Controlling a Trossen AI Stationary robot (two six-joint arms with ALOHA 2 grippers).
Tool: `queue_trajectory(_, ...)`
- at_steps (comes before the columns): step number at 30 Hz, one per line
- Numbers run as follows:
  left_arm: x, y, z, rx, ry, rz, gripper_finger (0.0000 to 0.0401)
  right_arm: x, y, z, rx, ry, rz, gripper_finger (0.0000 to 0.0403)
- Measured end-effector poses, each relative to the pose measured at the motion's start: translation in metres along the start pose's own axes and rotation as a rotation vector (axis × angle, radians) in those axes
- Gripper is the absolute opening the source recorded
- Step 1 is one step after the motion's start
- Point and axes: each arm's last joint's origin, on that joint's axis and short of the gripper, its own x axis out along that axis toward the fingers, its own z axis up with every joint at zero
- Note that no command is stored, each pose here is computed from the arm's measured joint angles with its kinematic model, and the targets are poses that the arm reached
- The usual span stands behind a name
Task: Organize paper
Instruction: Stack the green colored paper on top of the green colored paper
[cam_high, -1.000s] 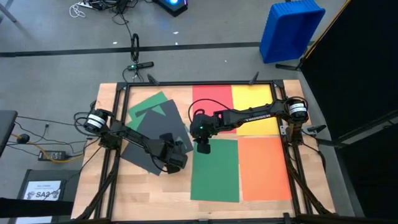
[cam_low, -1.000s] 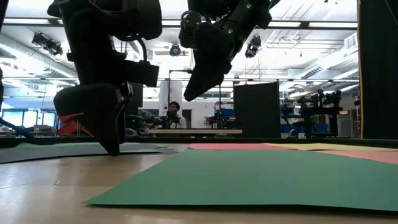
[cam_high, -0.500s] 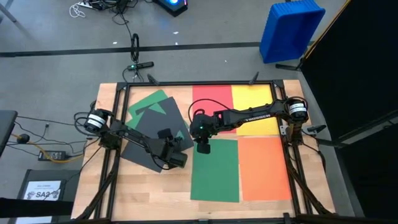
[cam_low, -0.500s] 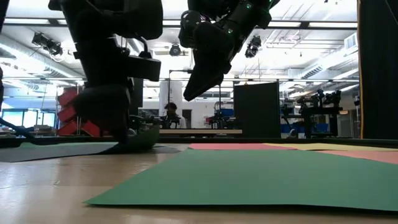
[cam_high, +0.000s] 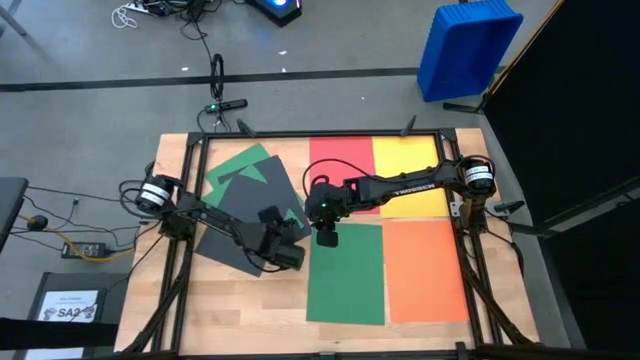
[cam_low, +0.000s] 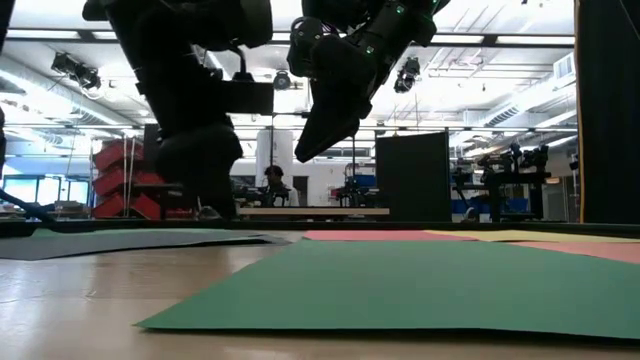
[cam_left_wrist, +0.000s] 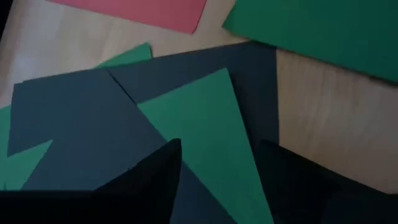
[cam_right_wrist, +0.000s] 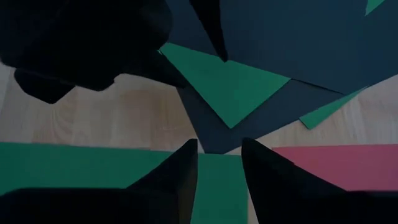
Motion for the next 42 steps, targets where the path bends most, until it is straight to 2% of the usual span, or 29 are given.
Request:
queue_trajectory(8,0.001,-0.002,-0.002,0.025,0.079,-0.105,0.0178,0.000,0.000,0.000,0.000,0.000,0.000,0.0107)
queue_trajectory(16,0.014,0.010,0.016,-0.071,0.032,-0.138,0.0184,0.000,0.000,0.000,0.000,0.000,0.001,0.0107)
queue_trajectory(28,0.027,0.024,0.022,-0.058,0.107,-0.196,0.0188,0.000,0.000,0.000,0.000,0.000,0.008,0.0107)
queue_trajectory(36,0.033,0.020,0.020,-0.055,0.120,-0.200,0.0237,0.000,0.000,0.000,0.000,0.001,0.008,0.0107)
queue_trajectory(42,0.039,0.017,0.019,-0.071,0.126,-0.174,0.0278,-0.014,0.001,0.004,0.000,-0.025,0.009,0.0103)
